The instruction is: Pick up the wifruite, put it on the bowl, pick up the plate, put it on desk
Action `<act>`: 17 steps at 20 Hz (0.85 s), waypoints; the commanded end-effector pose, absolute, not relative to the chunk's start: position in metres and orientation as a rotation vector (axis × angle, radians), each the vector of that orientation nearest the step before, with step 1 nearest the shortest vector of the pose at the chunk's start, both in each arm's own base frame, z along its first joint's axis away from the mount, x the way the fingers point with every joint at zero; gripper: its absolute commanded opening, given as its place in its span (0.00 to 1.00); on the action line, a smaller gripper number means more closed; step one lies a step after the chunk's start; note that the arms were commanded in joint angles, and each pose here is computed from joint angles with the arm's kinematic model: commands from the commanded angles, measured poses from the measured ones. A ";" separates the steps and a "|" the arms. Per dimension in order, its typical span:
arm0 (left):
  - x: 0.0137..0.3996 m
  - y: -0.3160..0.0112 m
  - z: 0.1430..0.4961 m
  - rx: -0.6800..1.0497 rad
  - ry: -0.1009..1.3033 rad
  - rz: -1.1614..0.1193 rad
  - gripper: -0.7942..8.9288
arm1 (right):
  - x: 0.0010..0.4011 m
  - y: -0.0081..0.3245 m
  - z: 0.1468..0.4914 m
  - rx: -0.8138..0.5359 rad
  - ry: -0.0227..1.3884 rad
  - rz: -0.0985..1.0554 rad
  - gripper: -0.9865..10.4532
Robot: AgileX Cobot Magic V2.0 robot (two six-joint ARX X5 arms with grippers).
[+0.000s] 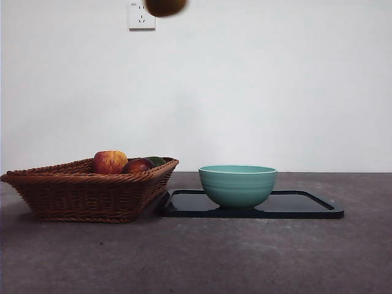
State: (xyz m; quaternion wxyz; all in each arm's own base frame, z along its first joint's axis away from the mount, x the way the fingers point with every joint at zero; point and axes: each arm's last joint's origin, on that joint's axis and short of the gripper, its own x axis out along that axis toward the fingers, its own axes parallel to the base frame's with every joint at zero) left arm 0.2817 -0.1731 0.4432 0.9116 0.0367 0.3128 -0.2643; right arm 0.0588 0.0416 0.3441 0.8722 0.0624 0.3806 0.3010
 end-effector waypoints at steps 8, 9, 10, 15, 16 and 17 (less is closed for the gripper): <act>0.235 -0.103 0.421 -0.040 0.647 -0.356 0.30 | 0.060 0.043 0.351 0.109 0.740 0.652 0.26; 0.233 -0.100 0.411 -0.044 0.654 -0.343 0.30 | 0.060 0.043 0.351 0.109 0.740 0.652 0.26; 0.232 -0.099 0.400 -0.048 0.665 -0.327 0.30 | 0.060 0.043 0.351 0.109 0.740 0.652 0.26; 0.243 -0.104 0.336 -0.091 0.709 -0.297 0.30 | 0.060 0.042 0.350 0.109 0.745 0.651 0.26; 0.245 -0.105 0.323 -0.098 0.704 -0.291 0.30 | 0.059 0.042 0.350 0.109 0.747 0.650 0.26; 0.248 -0.105 0.311 -0.097 0.700 -0.282 0.30 | 0.059 0.042 0.350 0.109 0.748 0.650 0.26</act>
